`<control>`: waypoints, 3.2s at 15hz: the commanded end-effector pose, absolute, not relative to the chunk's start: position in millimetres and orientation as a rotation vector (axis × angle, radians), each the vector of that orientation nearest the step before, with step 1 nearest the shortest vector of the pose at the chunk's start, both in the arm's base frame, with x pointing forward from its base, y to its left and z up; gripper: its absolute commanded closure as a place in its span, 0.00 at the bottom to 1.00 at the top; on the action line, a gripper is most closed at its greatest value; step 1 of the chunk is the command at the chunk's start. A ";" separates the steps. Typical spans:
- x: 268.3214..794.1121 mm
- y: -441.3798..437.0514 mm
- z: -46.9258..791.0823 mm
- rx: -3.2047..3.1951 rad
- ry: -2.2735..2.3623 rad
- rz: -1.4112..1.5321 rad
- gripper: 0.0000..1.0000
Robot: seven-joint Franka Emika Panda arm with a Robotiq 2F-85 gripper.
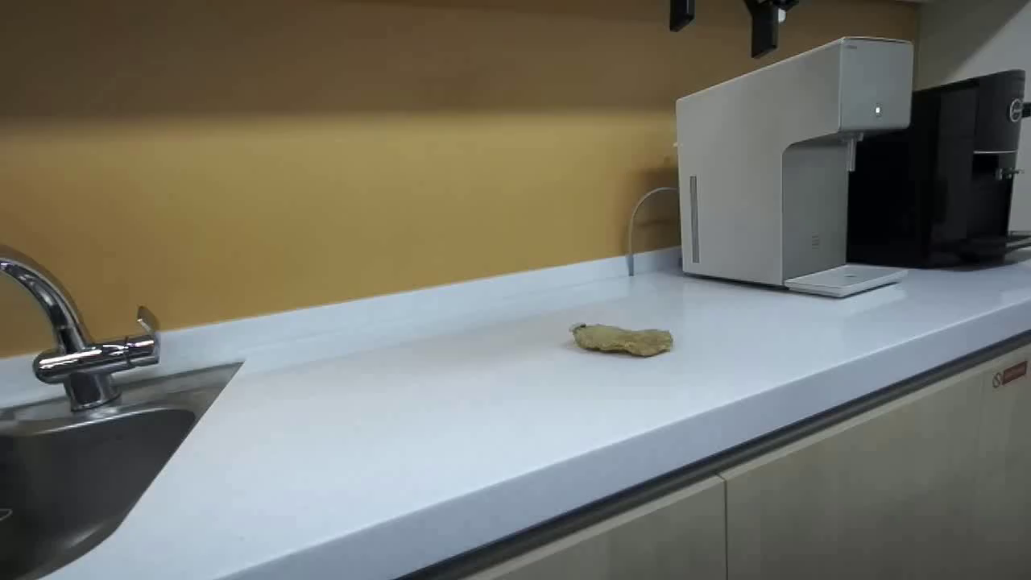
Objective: Wipe the counter with the brown cloth
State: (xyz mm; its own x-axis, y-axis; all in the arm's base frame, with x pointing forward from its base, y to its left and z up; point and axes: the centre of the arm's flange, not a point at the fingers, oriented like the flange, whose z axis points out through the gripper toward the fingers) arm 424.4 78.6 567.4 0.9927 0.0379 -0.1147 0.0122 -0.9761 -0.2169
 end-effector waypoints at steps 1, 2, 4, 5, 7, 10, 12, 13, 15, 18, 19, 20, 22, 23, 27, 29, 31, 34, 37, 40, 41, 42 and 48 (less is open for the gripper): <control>424.7 78.6 567.3 -2.919 -0.037 0.172 0.00; 424.8 78.6 567.4 -2.919 -0.037 0.171 0.00; 424.8 78.6 567.4 -2.919 -0.037 0.171 0.00; 424.8 78.6 567.4 -2.919 -0.037 0.171 0.00; 424.8 78.6 567.4 -2.919 -0.037 0.171 0.00; 427.2 82.6 564.0 -2.941 -0.046 0.145 0.00; 433.6 93.5 552.7 -2.981 -0.075 0.106 0.00; 437.2 99.5 546.2 -3.001 -0.093 0.076 0.00; 447.5 113.2 527.9 -3.055 -0.152 -0.001 0.00; 464.3 129.7 494.5 -3.122 -0.259 -0.107 0.00; 469.4 134.4 480.8 -3.141 -0.296 -0.148 0.00; 474.0 137.7 468.7 -3.164 -0.321 -0.173 0.00; 485.0 139.2 441.5 -3.201 -0.342 -0.194 0.00; 489.6 137.0 430.1 -3.207 -0.327 -0.142 0.00; 487.5 135.6 423.1 -3.183 -0.366 -0.113 0.00; 486.7 140.0 422.1 -3.190 -0.397 -0.101 0.00; 496.8 145.4 407.1 -3.207 -0.422 -0.078 0.00; 510.9 151.6 375.9 -3.203 -0.457 -0.019 0.00; 522.5 156.3 346.8 -3.195 -0.478 0.002 0.00; 536.1 160.1 321.6 -3.176 -0.491 -0.001 0.00; 540.4 160.1 314.7 -3.161 -0.485 0.006 0.00; 544.7 159.1 308.5 -3.145 -0.475 0.022 0.00; 565.5 145.9 286.4 -3.067 -0.420 0.036 0.00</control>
State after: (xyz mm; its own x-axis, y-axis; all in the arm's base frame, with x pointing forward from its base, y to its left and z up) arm 547.7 152.4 287.9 0.9590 0.2822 -0.0274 0.2820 -0.9594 -0.0111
